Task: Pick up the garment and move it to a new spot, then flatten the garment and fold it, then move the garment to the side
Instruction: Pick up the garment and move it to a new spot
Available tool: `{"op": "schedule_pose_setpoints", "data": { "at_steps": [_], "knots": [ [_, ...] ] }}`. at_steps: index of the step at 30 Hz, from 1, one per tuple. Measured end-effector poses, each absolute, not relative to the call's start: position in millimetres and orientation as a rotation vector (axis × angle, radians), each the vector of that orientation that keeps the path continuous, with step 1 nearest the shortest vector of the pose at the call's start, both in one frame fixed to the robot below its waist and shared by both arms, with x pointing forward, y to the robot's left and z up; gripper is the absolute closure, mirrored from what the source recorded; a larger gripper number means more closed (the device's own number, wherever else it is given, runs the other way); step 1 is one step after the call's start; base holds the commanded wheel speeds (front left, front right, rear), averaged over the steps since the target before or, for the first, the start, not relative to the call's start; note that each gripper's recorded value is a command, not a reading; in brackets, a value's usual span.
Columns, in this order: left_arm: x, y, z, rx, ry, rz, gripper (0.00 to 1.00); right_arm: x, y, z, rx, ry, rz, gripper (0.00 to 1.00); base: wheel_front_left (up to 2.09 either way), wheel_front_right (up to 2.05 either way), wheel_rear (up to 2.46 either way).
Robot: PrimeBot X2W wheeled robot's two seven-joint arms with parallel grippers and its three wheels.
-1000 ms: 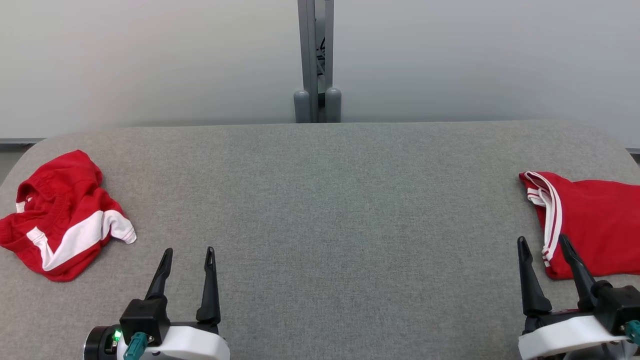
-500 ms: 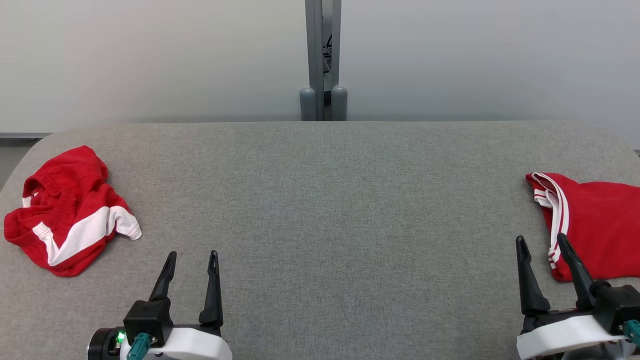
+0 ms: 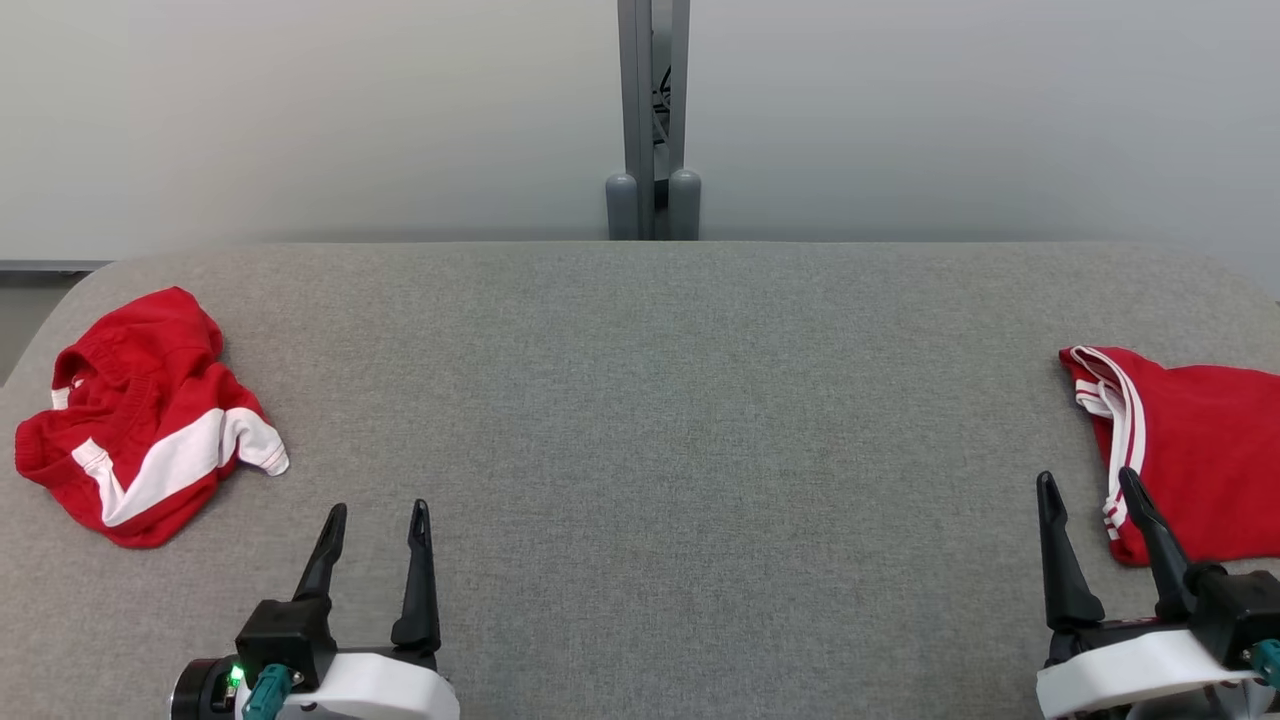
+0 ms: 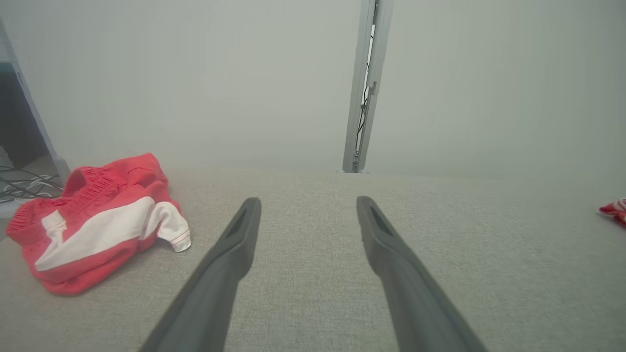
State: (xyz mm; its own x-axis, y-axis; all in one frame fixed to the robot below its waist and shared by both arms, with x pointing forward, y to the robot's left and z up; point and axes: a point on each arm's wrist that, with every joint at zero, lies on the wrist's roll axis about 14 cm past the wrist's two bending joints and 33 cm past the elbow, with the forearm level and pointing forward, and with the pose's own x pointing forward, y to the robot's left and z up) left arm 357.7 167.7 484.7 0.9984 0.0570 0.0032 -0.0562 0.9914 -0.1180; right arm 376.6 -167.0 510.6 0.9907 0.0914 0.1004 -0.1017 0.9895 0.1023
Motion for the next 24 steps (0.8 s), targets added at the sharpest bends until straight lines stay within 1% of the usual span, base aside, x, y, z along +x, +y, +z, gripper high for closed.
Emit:
{"op": "schedule_pose_setpoints", "data": {
  "at_steps": [5,11,18,24],
  "knots": [
    [358,173,485,-0.121,-0.008,0.069,0.00,381,-160,506,0.113,-0.082,0.115,0.00,0.00,0.00,0.00],
    [351,188,483,-0.108,-0.004,0.119,0.00,391,-139,501,0.117,-0.066,0.175,0.00,0.00,0.00,0.00],
    [333,222,482,-0.085,-0.001,0.225,0.00,408,-95,498,0.138,-0.054,0.298,0.00,0.00,0.00,0.00],
    [303,261,485,-0.063,-0.010,0.356,0.00,412,-48,499,0.166,-0.045,0.424,0.00,0.00,0.00,0.00]
  ]
}}
